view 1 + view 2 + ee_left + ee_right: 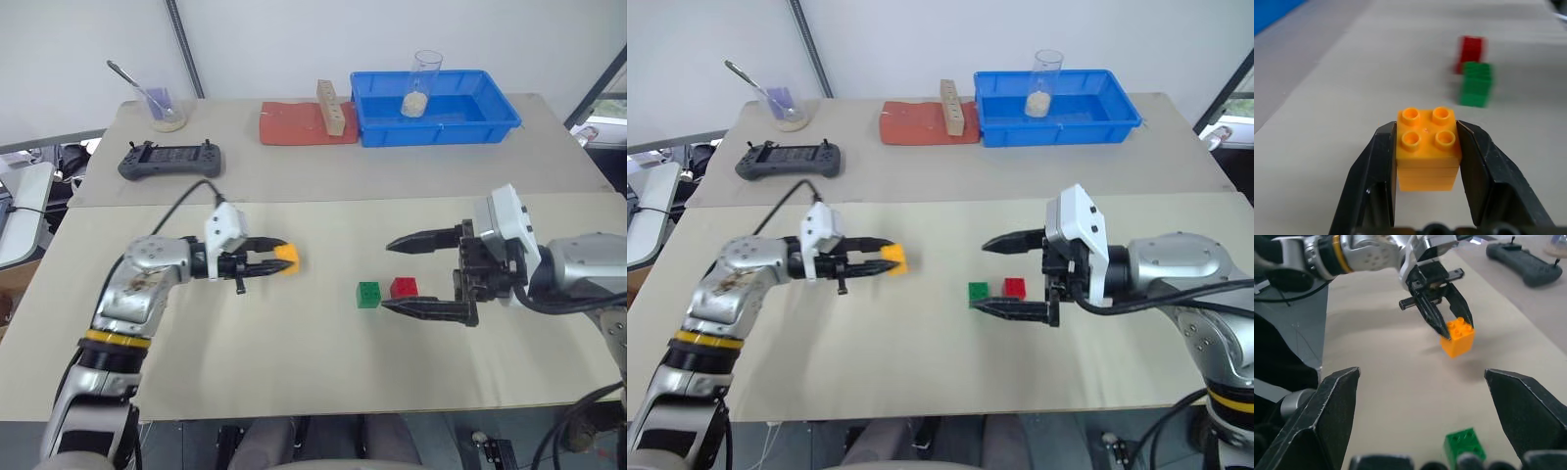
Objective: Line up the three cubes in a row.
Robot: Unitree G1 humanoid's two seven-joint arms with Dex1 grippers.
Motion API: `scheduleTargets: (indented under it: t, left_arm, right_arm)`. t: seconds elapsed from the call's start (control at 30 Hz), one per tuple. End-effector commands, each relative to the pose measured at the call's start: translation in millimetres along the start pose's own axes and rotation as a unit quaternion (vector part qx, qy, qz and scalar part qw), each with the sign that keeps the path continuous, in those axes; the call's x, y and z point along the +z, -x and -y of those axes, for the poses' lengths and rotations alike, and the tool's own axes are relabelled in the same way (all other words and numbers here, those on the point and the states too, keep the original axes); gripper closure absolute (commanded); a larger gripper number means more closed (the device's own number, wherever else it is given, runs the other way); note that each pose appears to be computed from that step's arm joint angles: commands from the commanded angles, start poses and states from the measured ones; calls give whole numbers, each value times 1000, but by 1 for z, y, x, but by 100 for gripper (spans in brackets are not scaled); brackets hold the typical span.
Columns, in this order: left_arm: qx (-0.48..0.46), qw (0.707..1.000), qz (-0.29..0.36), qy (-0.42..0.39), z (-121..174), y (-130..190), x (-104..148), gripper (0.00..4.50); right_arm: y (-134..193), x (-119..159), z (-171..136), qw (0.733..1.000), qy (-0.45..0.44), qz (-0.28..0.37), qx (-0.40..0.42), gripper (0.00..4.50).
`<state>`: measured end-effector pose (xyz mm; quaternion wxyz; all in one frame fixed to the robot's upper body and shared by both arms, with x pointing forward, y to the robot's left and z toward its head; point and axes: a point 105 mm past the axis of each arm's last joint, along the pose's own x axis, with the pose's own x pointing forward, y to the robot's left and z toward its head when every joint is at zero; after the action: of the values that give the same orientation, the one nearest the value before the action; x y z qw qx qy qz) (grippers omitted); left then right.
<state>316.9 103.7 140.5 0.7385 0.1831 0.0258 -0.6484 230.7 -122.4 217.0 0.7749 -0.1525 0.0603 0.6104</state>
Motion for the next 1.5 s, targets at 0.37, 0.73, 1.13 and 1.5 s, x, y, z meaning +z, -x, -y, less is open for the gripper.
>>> scheduleTargets:
  t: [0.37,0.73,1.13,1.5]
  left_arm:
    - [-101,993,7,-62,10,-52,-15,323]
    - [-77,995,19,-62,8,-60,-16,323]
    - [-40,998,11,-57,-6,-30,-4,6]
    - [123,984,-89,-96,-26,72,22,6]
  right_arm:
    - [4,10,-3,999,17,7,-39,0]
    - [2,12,1,999,19,10,-40,0]
    - [7,4,10,998,17,5,-58,0]
    - [57,-35,36,989,10,-44,-140,0]
